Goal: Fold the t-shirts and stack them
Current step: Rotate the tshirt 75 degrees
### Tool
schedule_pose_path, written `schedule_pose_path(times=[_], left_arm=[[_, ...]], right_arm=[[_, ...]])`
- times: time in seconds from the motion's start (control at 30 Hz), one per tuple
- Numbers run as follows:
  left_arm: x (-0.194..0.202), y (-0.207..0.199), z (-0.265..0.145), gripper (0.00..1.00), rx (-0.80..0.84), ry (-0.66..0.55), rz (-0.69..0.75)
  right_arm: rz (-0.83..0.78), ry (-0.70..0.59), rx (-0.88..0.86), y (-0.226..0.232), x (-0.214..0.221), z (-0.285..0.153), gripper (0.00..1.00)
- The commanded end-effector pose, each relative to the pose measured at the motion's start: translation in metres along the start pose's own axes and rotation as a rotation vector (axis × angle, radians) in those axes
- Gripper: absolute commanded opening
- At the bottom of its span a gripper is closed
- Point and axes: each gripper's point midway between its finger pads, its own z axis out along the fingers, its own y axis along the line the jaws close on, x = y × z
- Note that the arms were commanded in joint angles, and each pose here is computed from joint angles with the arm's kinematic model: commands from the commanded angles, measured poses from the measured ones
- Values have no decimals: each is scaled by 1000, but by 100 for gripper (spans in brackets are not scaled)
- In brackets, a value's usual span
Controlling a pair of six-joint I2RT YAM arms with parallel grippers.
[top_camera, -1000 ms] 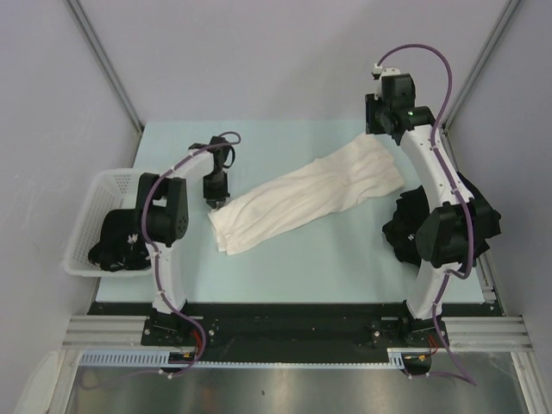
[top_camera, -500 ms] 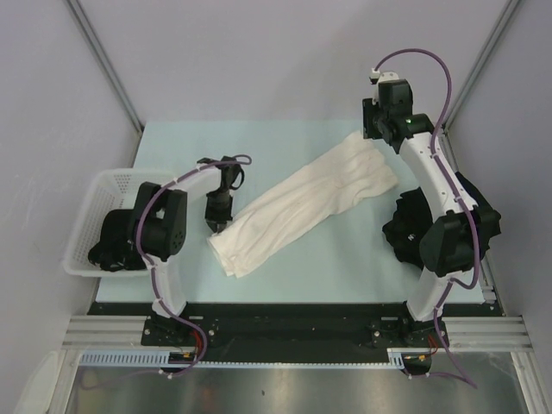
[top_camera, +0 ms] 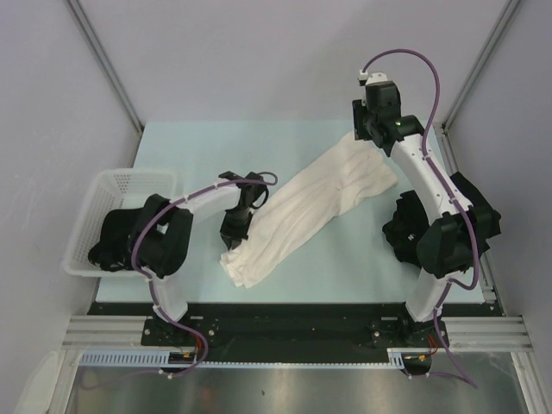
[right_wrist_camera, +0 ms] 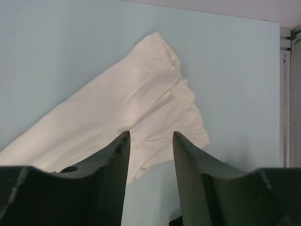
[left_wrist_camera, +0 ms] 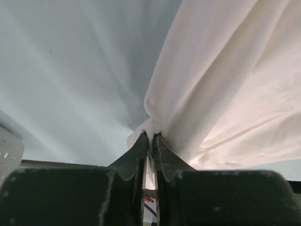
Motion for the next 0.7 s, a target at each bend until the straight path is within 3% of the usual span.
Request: schedule_pose_path(times=[0.0,0.1,0.13,0.2,0.27,0.4,0.5,0.53,0.67], left_arm=[[14,14,-14,13,-41,-19,-29],[13,19,-14,14,-71,-20,-29],[11,21,-15,14,-87,-23,-26],[5,24,-20,14,-103,-35,-35],[-2,28,-28,15,-129,-54,-36],[-11,38,-31,16,-195,-64,-20],[-16,45,-31,19,-237,-77,-18],[-17,47,-31,22,-246,-77,-18],[-21,50,-29,32,-269,-70,-13]], right_arm=[[6,-41,41,-8,-9,-6,48],[8,-18,65,-12,1,-3,57],[17,-16,78,-13,2,-3,76],[26,-4,94,-18,6,-1,92],[25,9,88,-18,10,1,93],[50,29,59,-16,15,1,84],[80,24,31,-12,14,-4,91],[84,22,13,-9,13,-7,99],[89,27,-9,-7,17,-12,100]])
